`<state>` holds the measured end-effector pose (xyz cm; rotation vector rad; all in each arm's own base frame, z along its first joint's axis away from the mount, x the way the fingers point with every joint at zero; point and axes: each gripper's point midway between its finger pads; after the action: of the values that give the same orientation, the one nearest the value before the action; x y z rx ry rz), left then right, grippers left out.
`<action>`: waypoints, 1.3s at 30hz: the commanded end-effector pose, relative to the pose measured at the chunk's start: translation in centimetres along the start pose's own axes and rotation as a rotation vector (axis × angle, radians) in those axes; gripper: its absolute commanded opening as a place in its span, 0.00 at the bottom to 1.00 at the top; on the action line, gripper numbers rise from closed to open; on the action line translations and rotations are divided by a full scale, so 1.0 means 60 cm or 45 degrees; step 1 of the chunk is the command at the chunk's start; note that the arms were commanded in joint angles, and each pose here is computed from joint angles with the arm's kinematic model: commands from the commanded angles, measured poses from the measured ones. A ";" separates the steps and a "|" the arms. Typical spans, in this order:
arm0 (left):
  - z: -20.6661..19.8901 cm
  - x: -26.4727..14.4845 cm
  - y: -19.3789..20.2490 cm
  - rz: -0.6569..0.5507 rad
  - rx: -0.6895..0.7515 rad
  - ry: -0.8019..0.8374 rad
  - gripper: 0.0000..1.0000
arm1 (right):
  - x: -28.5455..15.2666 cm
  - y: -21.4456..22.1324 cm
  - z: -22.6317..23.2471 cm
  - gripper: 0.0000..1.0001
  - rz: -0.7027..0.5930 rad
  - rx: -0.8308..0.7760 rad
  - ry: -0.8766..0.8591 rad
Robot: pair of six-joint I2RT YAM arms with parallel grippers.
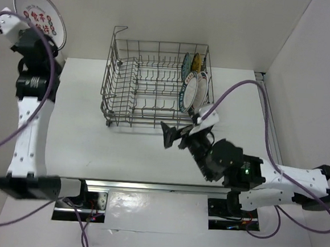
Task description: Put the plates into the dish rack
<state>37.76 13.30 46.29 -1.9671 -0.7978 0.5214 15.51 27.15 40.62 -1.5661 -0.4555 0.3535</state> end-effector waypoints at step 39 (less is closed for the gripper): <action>-0.023 -0.397 0.166 0.733 -0.035 1.388 0.00 | 0.411 -0.143 -0.365 1.00 -0.048 0.189 0.662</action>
<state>25.38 -8.17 36.10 -2.1373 0.5222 -0.1525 42.08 25.84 52.27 -1.6857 -0.0970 -0.1751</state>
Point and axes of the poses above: each gripper's point midway between its finger pads, its own x axis out along the fingers, its own z axis along the line the jaws close on, y = z × x, and after that the axes turned 6 degrees about -x, right-handed
